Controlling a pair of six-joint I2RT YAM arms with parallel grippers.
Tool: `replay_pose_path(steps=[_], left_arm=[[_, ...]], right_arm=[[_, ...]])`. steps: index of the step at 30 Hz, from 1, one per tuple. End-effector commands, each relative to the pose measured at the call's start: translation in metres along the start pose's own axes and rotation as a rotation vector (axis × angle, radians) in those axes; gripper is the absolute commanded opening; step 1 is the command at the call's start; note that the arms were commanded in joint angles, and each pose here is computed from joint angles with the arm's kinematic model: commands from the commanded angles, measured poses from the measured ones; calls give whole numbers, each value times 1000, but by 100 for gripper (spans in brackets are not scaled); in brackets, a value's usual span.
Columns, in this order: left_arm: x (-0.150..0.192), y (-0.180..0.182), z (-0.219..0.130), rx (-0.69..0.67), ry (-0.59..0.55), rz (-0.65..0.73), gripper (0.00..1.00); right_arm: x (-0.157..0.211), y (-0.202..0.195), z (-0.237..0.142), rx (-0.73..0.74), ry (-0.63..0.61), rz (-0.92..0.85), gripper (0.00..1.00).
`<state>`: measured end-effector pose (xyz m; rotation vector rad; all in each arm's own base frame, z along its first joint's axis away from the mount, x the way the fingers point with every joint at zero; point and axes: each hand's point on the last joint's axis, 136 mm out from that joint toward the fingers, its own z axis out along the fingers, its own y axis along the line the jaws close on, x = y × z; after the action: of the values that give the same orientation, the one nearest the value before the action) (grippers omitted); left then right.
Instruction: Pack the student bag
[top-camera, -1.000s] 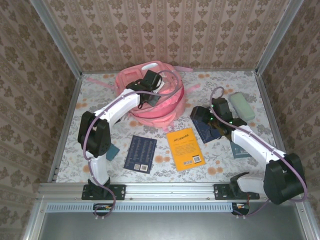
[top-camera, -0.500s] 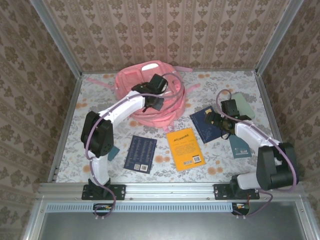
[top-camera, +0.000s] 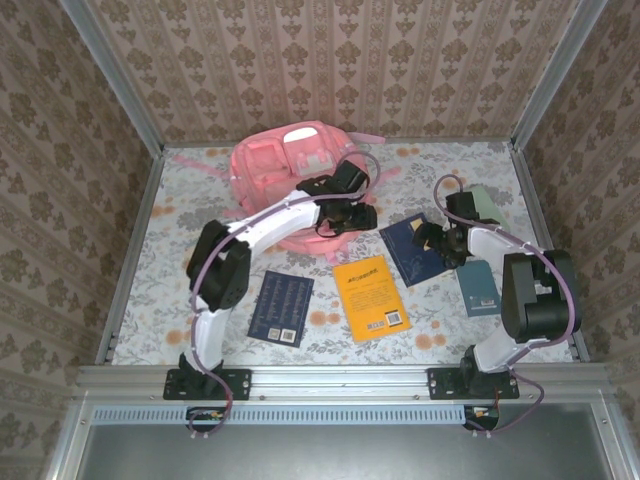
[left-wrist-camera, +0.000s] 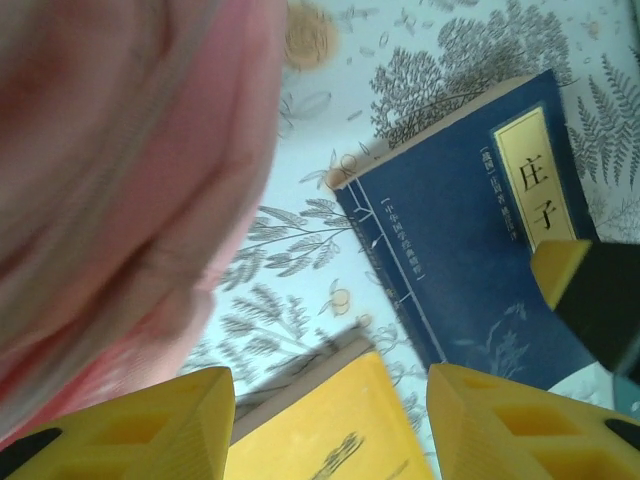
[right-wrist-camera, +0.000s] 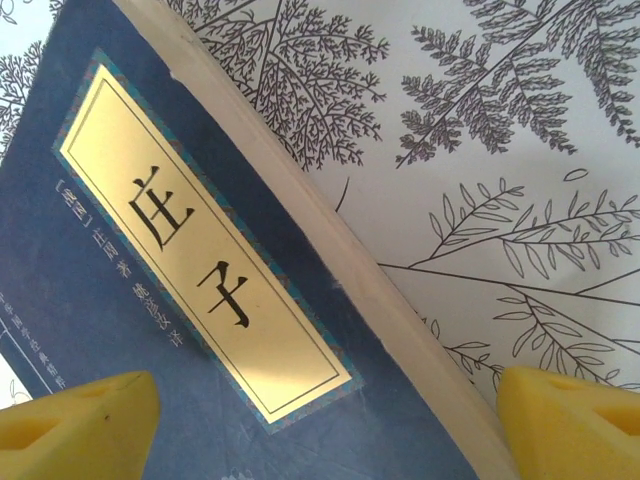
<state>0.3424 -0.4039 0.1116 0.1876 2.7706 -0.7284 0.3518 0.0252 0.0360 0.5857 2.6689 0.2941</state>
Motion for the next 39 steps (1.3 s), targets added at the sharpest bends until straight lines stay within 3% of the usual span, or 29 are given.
replay_pose_path(steps=[1, 12, 19, 24, 32, 39], left_arm=[[6, -22, 26, 109, 101, -180, 54], [24, -19, 75, 66, 217, -175, 54], [6, -19, 95, 68, 211, -119, 53], [-2, -17, 95, 67, 216, -92, 53], [33, -12, 65, -7, 229, -64, 57], [65, -13, 84, 3, 305, -110, 56]], right_arm=[[3, 2, 2, -13, 24, -1, 88], [25, 3, 6, -57, 78, 56, 84], [42, 22, -1, -171, 105, 114, 80], [36, 17, -6, -128, 84, 77, 79], [37, 7, 11, -65, 122, 41, 68], [42, 11, 10, -92, 129, 58, 51]])
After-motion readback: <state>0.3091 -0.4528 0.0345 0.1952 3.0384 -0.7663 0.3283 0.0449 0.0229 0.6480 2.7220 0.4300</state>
